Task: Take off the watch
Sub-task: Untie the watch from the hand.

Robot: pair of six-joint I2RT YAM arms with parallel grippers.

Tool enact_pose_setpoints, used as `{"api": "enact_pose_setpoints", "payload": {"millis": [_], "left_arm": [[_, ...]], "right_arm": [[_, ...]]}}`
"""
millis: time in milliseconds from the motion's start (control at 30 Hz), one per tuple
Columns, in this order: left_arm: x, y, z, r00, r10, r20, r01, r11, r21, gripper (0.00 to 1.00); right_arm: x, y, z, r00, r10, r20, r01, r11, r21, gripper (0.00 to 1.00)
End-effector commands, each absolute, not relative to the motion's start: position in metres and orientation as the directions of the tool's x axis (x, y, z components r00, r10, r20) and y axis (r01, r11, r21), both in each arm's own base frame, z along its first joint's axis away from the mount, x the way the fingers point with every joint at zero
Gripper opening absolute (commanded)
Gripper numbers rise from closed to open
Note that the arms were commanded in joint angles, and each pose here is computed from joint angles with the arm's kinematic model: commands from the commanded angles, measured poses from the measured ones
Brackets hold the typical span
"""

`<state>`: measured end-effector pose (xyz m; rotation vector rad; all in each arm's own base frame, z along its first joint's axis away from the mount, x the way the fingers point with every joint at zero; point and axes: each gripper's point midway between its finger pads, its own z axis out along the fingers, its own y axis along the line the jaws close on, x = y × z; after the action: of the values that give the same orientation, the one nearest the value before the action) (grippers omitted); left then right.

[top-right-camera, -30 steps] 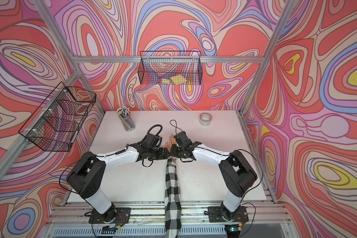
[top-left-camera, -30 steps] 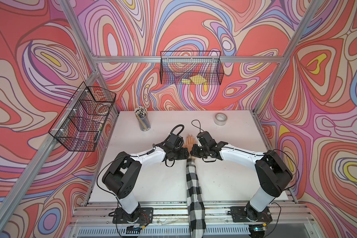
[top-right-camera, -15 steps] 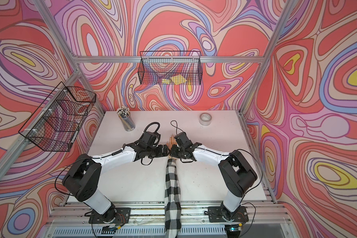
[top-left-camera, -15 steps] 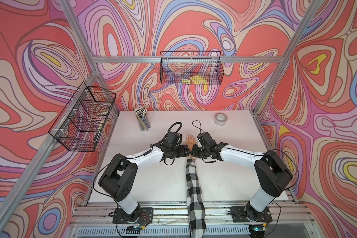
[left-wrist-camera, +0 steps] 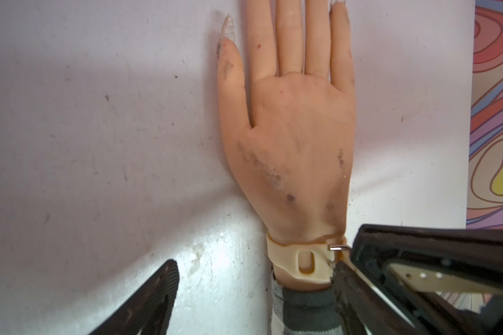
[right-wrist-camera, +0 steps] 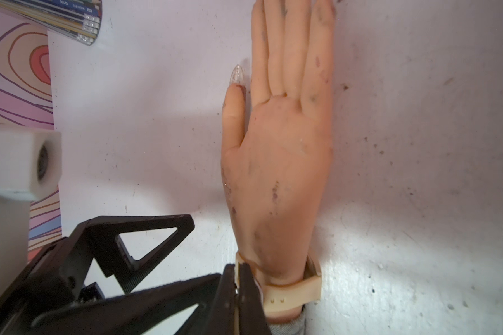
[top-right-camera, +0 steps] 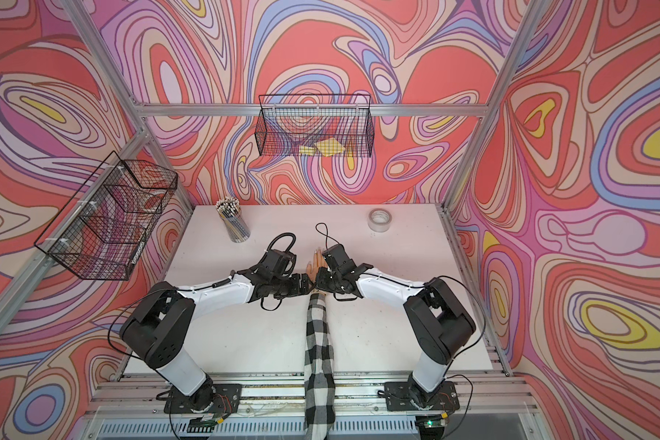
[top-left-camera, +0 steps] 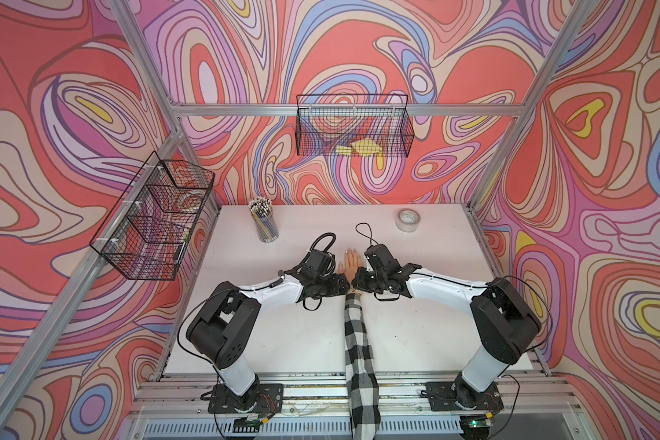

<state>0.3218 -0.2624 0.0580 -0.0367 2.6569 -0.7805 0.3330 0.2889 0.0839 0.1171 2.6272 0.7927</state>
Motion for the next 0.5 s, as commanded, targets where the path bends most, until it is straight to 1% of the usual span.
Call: {"api": "enact_pose_setpoints", "payload": {"millis": [0,267,467], "left_arm": [[0.323,-0.265,0.055,-0.931,-0.141,-0.337,0.067,0.841,-0.537,0.85],[0.325,-0.27,0.056,-0.931,-0.137,-0.338,0.076,0.834,-0.547,0.85],[0.32,-0.268,0.042,-0.944,-0.123,-0.308,0.063,0.845,-0.531,0.85]], "right_arm": [[0.337,0.288,0.088,-0.91,0.204,-0.36,-0.031,0.834,0.551,0.0],[0.337,0.288,0.086,-0.911,0.206,-0.356,-0.028,0.834,0.552,0.0],[0.337,0.289,0.081,-0.917,0.206,-0.34,-0.016,0.835,0.55,0.0]]}}
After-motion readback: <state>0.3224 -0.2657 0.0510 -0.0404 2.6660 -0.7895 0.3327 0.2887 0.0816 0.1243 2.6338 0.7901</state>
